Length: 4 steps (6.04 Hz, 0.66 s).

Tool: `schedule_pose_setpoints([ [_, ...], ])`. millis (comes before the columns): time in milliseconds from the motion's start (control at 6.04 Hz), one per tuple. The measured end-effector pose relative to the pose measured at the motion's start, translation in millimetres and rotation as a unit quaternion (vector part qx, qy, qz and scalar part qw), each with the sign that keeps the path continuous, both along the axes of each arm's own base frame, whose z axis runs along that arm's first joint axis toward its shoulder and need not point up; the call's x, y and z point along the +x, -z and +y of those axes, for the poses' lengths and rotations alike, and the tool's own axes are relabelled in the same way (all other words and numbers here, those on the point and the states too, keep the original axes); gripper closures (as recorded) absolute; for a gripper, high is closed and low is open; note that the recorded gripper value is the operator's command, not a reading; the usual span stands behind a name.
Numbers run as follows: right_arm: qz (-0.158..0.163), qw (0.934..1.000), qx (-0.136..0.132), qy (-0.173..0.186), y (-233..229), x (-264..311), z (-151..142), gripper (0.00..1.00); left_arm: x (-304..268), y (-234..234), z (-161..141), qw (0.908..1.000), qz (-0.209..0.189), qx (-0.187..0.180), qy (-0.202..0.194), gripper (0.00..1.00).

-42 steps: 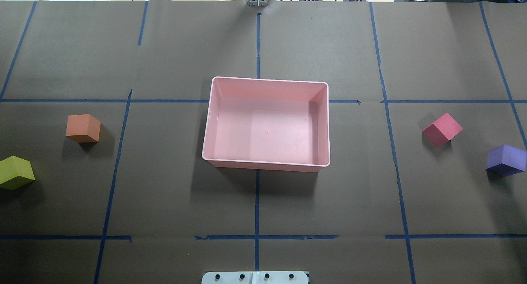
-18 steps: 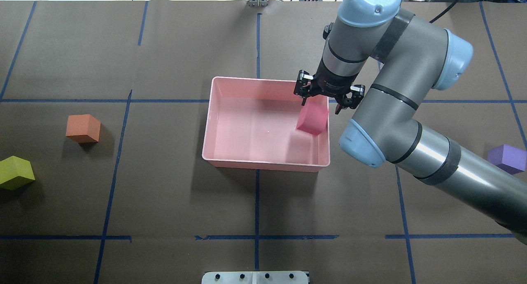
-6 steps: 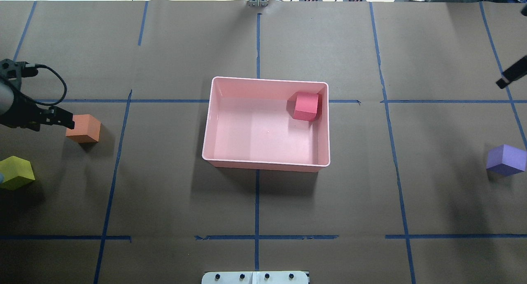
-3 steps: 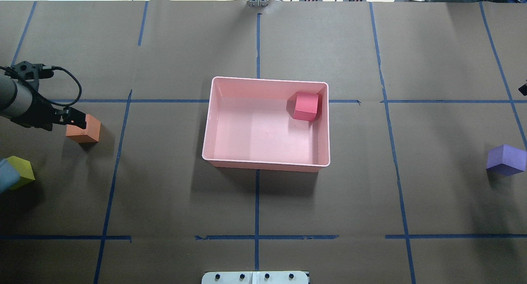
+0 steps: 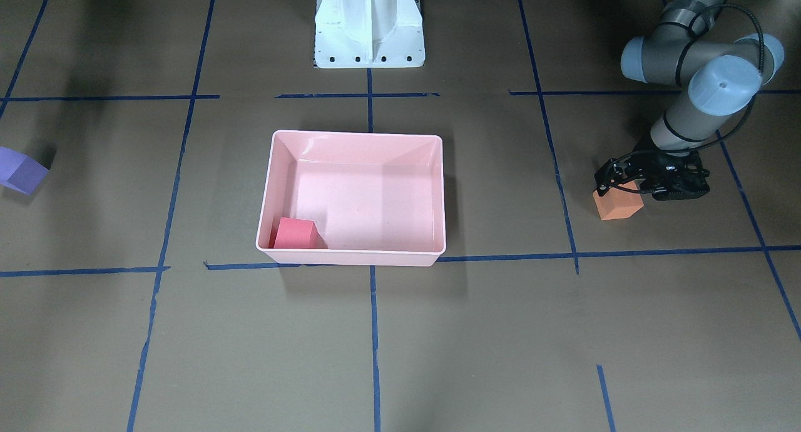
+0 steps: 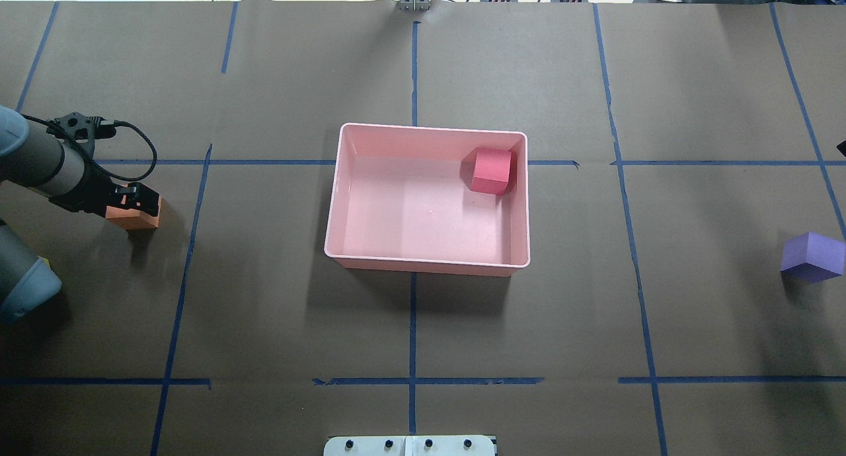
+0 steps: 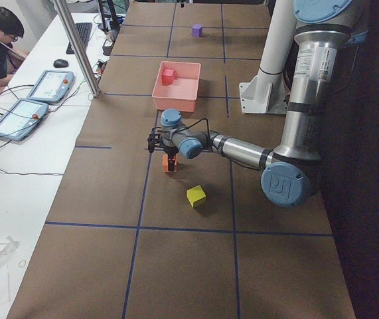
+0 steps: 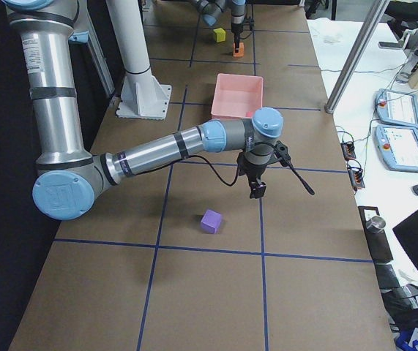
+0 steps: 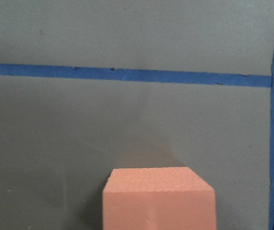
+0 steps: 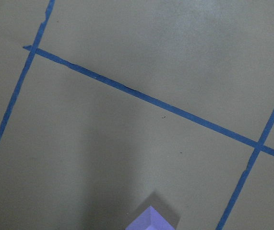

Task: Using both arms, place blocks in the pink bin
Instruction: 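Grasp the orange cube with the left gripper, then carry the orange cube into the bin and release it with the left gripper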

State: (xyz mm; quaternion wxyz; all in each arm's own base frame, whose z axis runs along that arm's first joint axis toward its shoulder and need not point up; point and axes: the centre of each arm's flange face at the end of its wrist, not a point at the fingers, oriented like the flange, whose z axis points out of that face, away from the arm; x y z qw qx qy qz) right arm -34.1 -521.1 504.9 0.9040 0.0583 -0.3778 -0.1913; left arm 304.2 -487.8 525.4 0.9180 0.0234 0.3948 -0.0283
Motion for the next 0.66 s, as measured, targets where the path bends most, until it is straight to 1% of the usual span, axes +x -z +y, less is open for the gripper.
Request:
schedule_pose_setpoints([
  [331,0.0,1.0,0.0,0.0,0,0,0,0.0,4,15,-2,0.9999,0.009,0.008,-0.004,0.66],
  [497,0.0,1.0,-0.001,0.0,0,0,0,0.0,5,42,-3,0.9996,0.022,0.017,-0.001,0.66],
  [662,0.0,1.0,-0.001,-0.001,0,1,0,0.0,9,80,-6,0.9991,0.036,0.017,0.012,0.66],
])
